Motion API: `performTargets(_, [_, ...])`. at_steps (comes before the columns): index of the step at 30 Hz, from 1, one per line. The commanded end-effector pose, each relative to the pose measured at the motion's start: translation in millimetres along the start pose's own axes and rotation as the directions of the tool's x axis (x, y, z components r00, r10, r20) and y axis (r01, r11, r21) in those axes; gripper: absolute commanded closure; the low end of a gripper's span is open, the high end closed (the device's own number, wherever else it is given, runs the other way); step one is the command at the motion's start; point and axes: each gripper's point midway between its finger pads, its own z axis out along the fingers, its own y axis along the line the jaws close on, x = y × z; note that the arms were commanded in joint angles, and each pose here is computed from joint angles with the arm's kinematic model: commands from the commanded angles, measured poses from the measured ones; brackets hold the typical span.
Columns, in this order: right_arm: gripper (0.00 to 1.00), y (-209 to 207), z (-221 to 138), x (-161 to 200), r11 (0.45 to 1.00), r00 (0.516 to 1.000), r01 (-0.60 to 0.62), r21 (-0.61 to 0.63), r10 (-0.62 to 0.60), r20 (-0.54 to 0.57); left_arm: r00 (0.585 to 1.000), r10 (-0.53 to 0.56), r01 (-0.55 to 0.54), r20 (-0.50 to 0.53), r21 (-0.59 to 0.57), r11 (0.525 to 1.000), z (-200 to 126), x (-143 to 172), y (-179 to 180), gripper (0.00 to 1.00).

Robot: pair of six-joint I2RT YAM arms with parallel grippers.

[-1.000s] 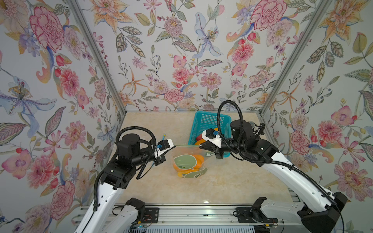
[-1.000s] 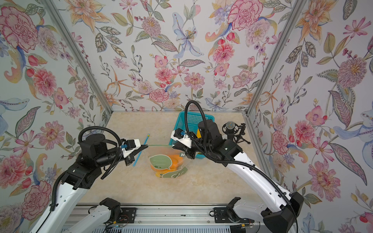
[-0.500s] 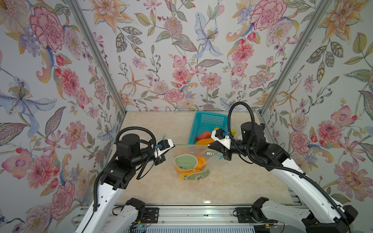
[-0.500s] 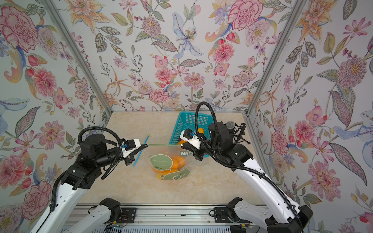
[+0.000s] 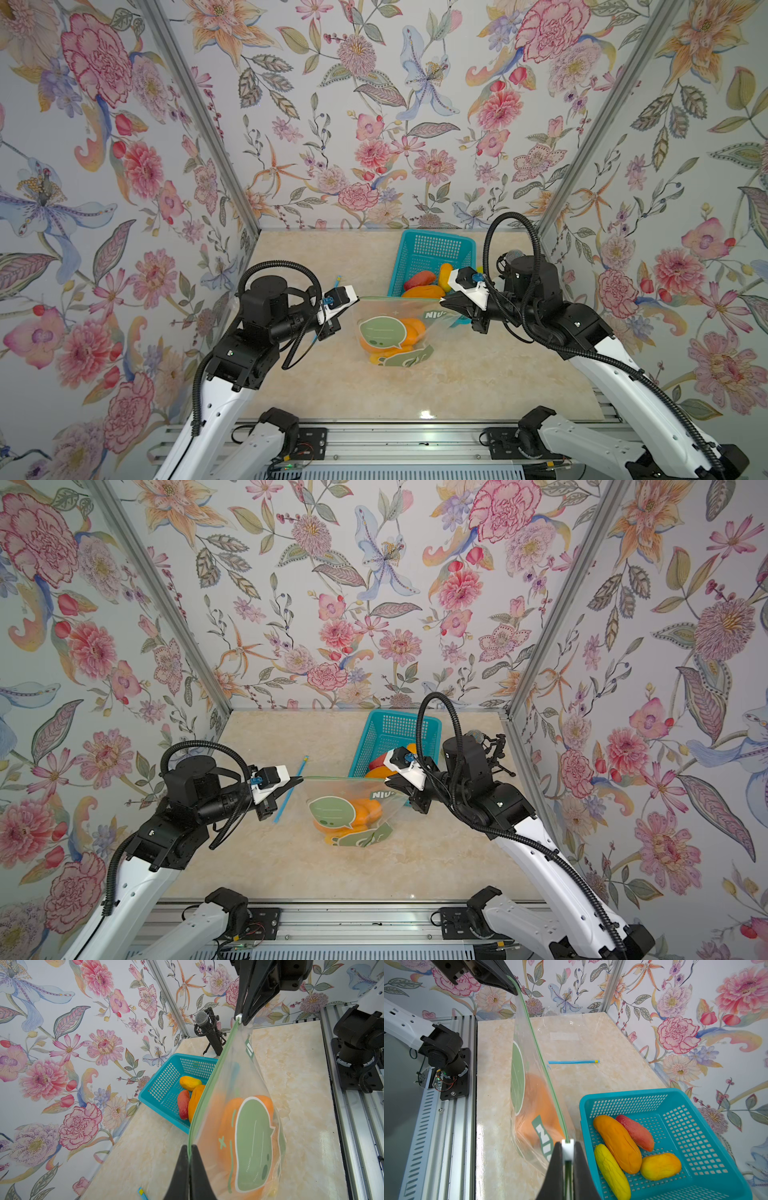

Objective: Place the mango in a zip-top bag and seal the zipper
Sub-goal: Zip the zipper on the zipper food storage bag.

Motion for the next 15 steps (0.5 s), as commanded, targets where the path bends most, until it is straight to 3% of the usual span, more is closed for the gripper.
performTargets(1, [0.94,-3,-7,20,0.999,0.998,-0.01,0.037,0.012,-0.064,0.999,0.026,-0.027,-0.023,-0.07,0.997,-5,4,13,1.0])
performTargets(15, [0.91,-5,-20,32,0.996,0.996,-0.014,0.085,0.021,-0.081,0.999,0.027,-0.029,-0.031,-0.079,0.996,-5,5,15,1.0])
